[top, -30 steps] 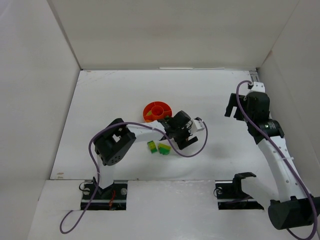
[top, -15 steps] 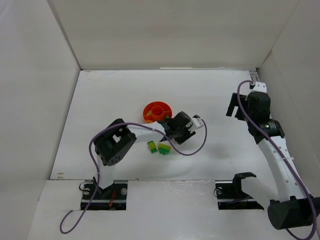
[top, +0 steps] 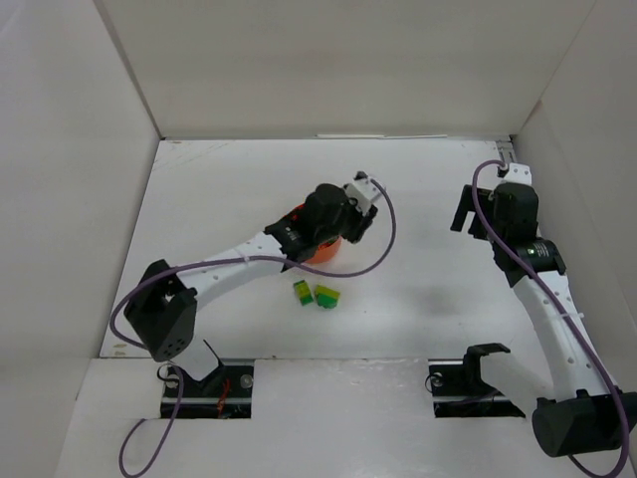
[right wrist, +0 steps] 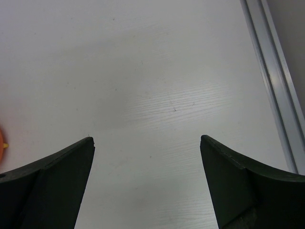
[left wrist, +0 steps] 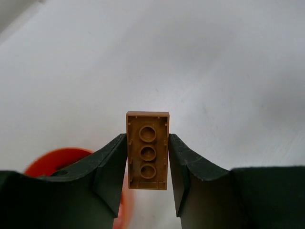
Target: Sort the legos into containers by color
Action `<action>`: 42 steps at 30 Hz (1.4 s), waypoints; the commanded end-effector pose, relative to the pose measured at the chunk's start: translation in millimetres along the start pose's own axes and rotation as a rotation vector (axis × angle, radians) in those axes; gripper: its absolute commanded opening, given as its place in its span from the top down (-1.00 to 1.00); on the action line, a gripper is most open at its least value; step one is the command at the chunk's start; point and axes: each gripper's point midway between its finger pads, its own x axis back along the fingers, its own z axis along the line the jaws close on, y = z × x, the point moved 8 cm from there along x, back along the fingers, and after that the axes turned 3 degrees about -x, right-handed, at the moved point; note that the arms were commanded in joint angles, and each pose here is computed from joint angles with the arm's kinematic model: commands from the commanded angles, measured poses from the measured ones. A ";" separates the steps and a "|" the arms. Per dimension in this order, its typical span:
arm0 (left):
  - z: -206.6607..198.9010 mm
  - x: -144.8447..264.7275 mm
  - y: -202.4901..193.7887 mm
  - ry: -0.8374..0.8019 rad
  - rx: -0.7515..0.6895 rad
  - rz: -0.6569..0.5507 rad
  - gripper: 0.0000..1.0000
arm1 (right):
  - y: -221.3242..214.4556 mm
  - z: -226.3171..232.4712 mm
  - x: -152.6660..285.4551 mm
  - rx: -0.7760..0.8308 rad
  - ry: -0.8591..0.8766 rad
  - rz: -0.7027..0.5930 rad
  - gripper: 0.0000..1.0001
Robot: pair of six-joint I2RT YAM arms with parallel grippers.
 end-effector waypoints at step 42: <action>258.6 -45.0 31.2 0.134 0.437 -0.077 -0.99 | 55.7 59.3 -103.4 0.165 0.267 -0.025 -0.93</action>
